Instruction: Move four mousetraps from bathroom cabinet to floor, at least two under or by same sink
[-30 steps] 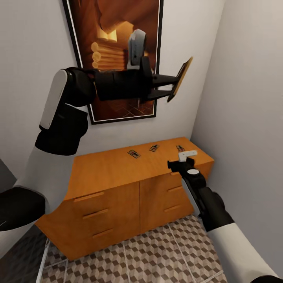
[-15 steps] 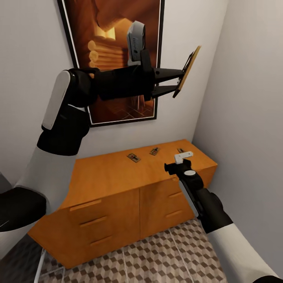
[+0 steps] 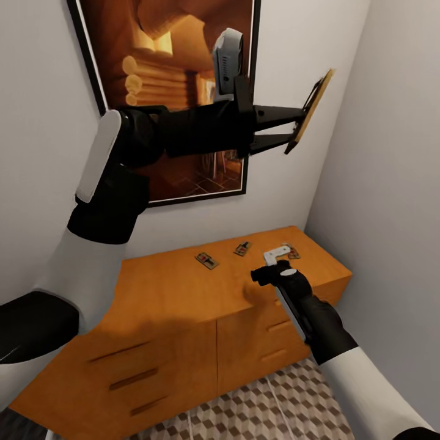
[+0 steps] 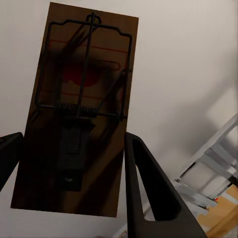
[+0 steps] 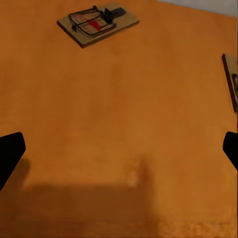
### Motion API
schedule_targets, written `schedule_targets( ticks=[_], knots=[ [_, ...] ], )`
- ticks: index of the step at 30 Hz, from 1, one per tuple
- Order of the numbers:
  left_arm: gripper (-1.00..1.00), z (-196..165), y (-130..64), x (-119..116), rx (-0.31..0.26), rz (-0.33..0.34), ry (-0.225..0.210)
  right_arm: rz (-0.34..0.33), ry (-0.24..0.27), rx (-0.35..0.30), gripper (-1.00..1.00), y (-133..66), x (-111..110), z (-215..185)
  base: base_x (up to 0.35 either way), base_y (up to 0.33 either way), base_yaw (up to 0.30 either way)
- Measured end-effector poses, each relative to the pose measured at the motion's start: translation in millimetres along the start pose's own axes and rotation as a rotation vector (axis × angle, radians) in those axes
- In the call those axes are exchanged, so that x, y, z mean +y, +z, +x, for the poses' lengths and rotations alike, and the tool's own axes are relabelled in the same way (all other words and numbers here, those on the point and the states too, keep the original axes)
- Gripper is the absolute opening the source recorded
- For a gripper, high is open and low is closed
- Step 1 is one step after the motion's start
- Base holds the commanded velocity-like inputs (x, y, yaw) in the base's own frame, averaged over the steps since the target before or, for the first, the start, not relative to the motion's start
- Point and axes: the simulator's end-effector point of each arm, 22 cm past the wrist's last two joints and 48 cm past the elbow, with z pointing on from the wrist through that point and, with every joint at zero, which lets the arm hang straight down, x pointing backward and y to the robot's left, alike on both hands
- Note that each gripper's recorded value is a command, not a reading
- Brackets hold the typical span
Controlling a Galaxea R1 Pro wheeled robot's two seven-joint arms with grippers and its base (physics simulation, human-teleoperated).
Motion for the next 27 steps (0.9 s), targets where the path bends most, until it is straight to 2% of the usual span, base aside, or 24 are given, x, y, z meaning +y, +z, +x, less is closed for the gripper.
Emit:
schedule_targets(
  ticks=[3, 7, 12, 13, 14, 15, 17, 18, 22, 27],
  knots=[
    [-1.00, 4.1, 3.2, 0.0, 0.011, 0.000, 0.001, 0.039, -0.044, 0.063, 1.00, -1.4, -7.6, 12.2, 0.043, 0.000, 0.000],
    [-1.00, 5.7, 4.4, -0.2, 0.015, 0.000, 0.002, 0.112, -0.104, 0.096, 1.00, -13.6, -25.8, 5.5, 0.011, 0.000, 0.000],
    [-1.00, 6.1, 4.7, -0.1, 0.017, 0.000, 0.001, 0.177, -0.133, 0.060, 1.00, -31.1, -42.2, -19.8, 0.002, 0.000, 0.000],
    [-1.00, 6.2, 4.8, 0.0, 0.017, 0.000, 0.001, 0.232, -0.160, 0.029, 1.00, -39.5, -55.9, -36.4, 0.000, 0.000, 0.000],
    [-1.00, 6.4, 4.9, 0.1, 0.017, 0.000, 0.001, 0.339, -0.212, -0.013, 1.00, -53.5, -80.2, -59.9, 0.000, 0.000, 0.000],
    [-1.00, 6.5, 5.0, 0.3, 0.018, -0.001, 0.001, 0.391, -0.239, -0.028, 1.00, -60.1, -91.3, -68.9, 0.000, 0.000, 0.000],
    [-1.00, 6.6, 5.1, 0.5, 0.018, -0.001, 0.001, 0.429, -0.268, -0.041, 1.00, -65.7, -99.5, -78.4, 0.000, 0.000, 0.000],
    [-1.00, 7.8, 5.6, 1.5, 0.021, -0.003, 0.000, 0.418, -0.272, -0.049, 1.00, -65.9, -98.3, -83.9, 0.000, 0.000, 0.000],
    [-1.00, 23.9, 15.2, 7.8, 0.064, -0.022, 0.001, 0.301, -0.275, -0.039, 1.00, -56.5, -75.8, -80.6, 0.001, 0.000, 0.000],
    [-1.00, 28.6, 18.0, 9.1, 0.076, -0.027, 0.002, 0.180, -0.275, -0.018, 1.00, -48.8, -52.9, -71.8, 0.127, 0.000, 0.000]
  ],
)
